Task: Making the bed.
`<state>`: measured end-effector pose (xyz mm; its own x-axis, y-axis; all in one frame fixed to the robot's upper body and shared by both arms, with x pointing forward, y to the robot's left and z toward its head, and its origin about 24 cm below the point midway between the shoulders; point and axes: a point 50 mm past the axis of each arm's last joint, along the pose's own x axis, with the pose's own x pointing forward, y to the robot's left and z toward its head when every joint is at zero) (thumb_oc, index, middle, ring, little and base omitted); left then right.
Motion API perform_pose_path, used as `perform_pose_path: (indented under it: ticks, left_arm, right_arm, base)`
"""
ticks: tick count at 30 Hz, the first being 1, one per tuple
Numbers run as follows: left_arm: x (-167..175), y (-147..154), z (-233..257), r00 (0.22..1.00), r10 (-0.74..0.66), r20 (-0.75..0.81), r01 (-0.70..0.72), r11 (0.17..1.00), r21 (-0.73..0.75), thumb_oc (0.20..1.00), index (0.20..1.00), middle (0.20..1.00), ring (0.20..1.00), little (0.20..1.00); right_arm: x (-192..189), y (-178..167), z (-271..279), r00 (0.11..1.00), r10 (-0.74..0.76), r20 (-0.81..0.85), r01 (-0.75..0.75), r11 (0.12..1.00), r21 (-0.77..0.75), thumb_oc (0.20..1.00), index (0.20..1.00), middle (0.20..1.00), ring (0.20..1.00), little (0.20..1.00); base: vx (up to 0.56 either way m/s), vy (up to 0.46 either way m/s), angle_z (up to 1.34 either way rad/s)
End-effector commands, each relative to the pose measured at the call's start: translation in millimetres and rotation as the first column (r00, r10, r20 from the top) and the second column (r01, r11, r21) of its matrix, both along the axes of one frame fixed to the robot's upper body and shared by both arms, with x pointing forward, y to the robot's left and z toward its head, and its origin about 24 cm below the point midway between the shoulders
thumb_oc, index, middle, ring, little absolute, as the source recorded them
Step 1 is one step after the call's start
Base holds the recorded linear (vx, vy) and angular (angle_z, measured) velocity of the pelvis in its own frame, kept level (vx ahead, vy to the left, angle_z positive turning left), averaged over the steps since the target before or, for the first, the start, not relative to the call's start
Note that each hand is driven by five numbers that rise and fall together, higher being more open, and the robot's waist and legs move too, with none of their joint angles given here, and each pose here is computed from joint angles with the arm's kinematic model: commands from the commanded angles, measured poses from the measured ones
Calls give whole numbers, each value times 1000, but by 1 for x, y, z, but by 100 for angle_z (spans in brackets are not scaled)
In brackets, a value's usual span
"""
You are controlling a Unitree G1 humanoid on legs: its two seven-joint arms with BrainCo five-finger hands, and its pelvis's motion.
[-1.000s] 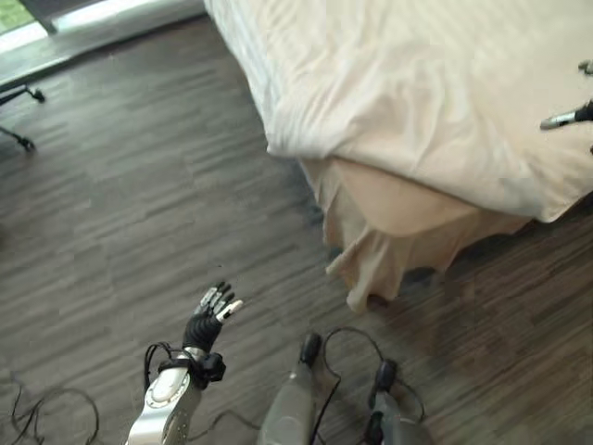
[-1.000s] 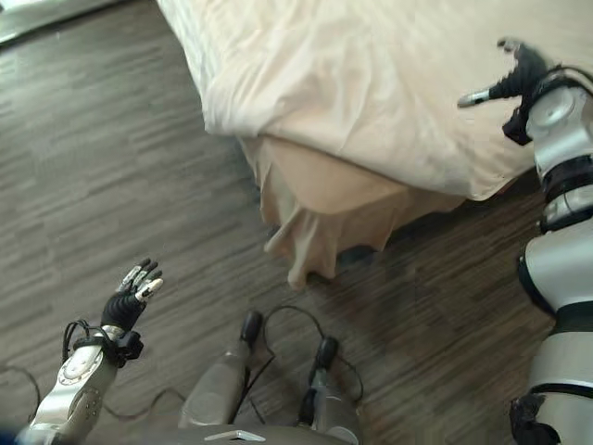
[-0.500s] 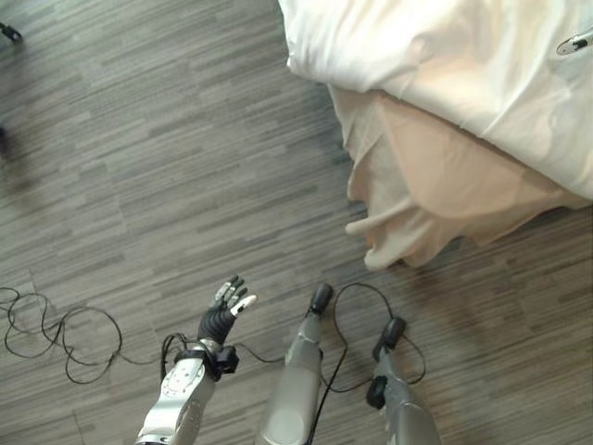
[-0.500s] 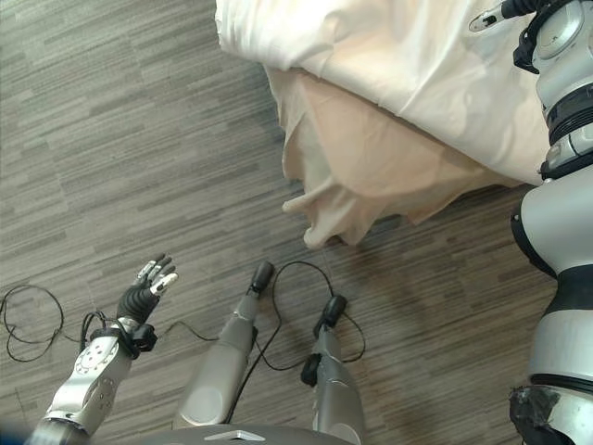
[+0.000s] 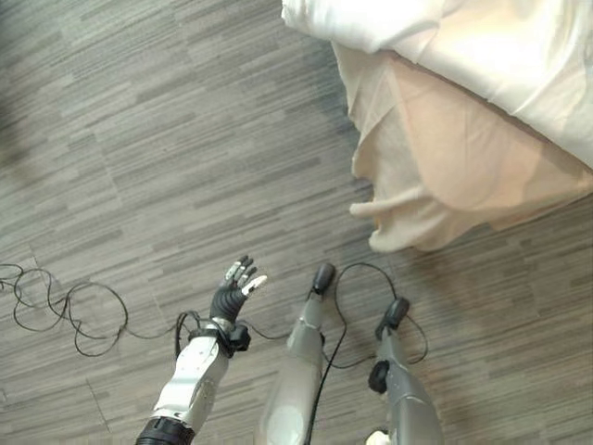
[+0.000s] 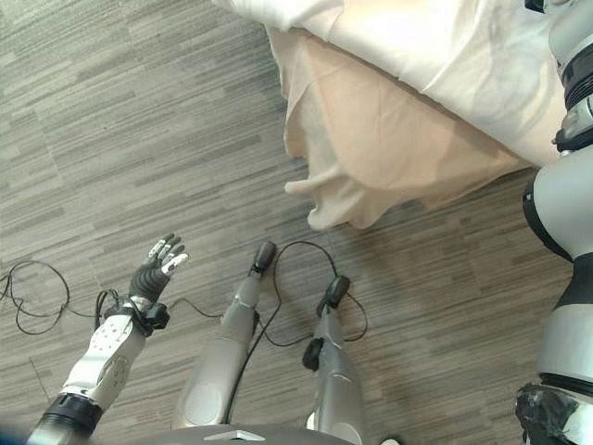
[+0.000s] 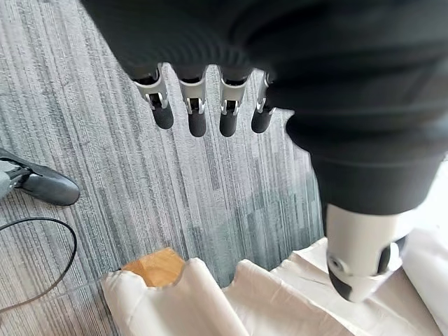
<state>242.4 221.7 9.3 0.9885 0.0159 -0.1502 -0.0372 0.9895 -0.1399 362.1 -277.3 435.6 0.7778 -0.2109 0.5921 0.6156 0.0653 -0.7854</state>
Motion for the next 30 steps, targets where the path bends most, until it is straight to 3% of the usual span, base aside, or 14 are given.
perform_pose_path:
  ticks: [1, 12, 13, 14, 15, 20, 22, 26, 28, 29, 30]
  left_arm:
    - [5, 2, 32, 987, 39, 159, -32, 998, -47, 1000, 1000, 1000, 1000, 1000]
    - [16, -9, 39, 980, 49, 193, -31, 995, -93, 1000, 1000, 1000, 1000, 1000]
    - [17, -9, 41, 979, 53, 199, -35, 995, -91, 1000, 1000, 1000, 1000, 1000]
    - [17, -9, 41, 979, 53, 199, -35, 995, -91, 1000, 1000, 1000, 1000, 1000]
    - [17, -8, 42, 977, 58, 203, -40, 995, -93, 1000, 1000, 1000, 1000, 1000]
    - [16, -7, 40, 977, 82, 197, -63, 993, -100, 1000, 1000, 1000, 1000, 1000]
    - [18, -7, 37, 978, 98, 187, -81, 992, -99, 1000, 1000, 1000, 1000, 1000]
    - [19, -4, 31, 978, 122, 166, -108, 990, -91, 1000, 1000, 1000, 1000, 1000]
    - [17, -4, 23, 982, 124, 139, -113, 990, -85, 1000, 1000, 1000, 1000, 1000]
    - [17, -4, 23, 983, 121, 138, -111, 991, -80, 1000, 1000, 1000, 1000, 1000]
    - [16, -4, 17, 986, 121, 113, -113, 991, -73, 1000, 1000, 1000, 1000, 1000]
  right_arm:
    - [-44, -17, 54, 971, -31, 237, 24, 999, 32, 1000, 1000, 1000, 1000, 1000]
    - [-54, -38, 52, 955, -19, 297, -38, 982, 184, 1000, 1000, 1000, 1000, 1000]
    - [-52, -38, 50, 957, -16, 290, -42, 981, 191, 912, 912, 912, 912, 912]
    - [-52, -38, 50, 957, -16, 290, -42, 981, 191, 620, 620, 620, 620, 620]
    - [-51, -38, 49, 956, -15, 292, -46, 979, 200, 200, 200, 200, 200, 200]
    - [-41, -41, 32, 957, -10, 290, -64, 968, 243, 200, 200, 200, 200, 200]
    - [-23, -38, 0, 968, 34, 249, -96, 966, 241, 200, 200, 200, 200, 200]
    - [6, -4, -70, 985, 171, -4, -171, 984, -44, 200, 200, 200, 200, 200]
    - [10, 18, -126, 954, 213, -210, -260, 938, -231, 200, 200, 200, 200, 200]
    - [10, 17, -128, 954, 210, -212, -257, 939, -227, 200, 200, 200, 200, 200]
    - [9, 29, -173, 909, 251, -333, -337, 912, -233, 200, 200, 200, 200, 200]
  base:
    - [-58, -52, 3]
    - [-8, -21, -1]
    - [0, 0, 0]
    - [0, 0, 0]
    - [0, 0, 0]
    - [0, 0, 0]
    - [-5, 35, 1]
    - [-1, 8, 1]
    - [1, 26, -6]
    - [-11, 40, -7]
    - [-18, 55, -11]
